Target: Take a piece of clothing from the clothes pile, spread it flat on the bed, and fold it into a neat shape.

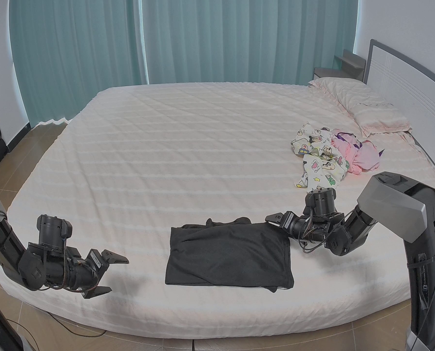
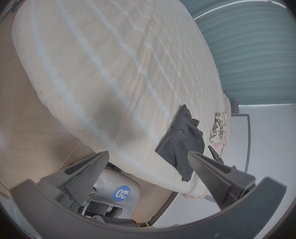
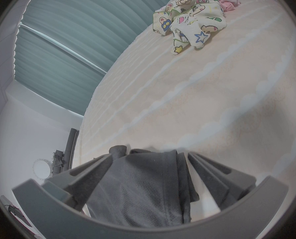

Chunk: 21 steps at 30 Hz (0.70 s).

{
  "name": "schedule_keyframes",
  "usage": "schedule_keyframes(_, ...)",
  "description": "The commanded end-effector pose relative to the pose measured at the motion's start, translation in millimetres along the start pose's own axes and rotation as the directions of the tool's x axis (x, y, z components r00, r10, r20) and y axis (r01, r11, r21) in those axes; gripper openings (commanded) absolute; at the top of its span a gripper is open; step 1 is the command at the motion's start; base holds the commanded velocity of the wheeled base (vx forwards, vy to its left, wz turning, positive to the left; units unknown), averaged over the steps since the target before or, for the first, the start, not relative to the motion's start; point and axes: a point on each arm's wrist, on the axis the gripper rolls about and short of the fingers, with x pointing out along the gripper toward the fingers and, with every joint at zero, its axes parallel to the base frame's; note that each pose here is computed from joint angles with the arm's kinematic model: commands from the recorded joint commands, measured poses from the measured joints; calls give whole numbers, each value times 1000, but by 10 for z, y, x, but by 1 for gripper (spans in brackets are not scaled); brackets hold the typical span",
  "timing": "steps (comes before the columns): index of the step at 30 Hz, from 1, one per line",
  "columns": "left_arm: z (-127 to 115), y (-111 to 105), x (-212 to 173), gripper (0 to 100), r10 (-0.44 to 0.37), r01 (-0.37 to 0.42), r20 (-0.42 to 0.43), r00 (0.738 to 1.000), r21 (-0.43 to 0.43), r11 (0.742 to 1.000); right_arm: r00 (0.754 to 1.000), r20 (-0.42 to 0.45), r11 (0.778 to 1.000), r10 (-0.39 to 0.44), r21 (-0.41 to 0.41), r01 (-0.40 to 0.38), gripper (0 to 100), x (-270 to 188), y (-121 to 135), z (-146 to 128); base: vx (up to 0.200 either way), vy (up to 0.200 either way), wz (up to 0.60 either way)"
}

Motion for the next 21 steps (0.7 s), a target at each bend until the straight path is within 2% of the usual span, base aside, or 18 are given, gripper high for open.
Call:
schedule_keyframes(1,1,-1,0,100,0,0,0,1000,0,1000,1000,3,1000,0,-2,0,0,38,-2,-6,0,0,0)
schedule_keyframes(10,-2,2,-1,100,1,-1,-1,1000,-1,1000,999,43,1000,-21,-1,21,0,39,-1,27,0,0,0)
schedule_keyframes(15,-2,2,-1,100,1,-1,-1,1000,-1,1000,993,96,998,-63,13,62,0,21,-72,104,0,0,0)
schedule_keyframes(21,-5,6,-1,100,2,-2,-2,1000,-1,1000,992,105,997,-70,22,68,0,13,-97,127,0,0,0)
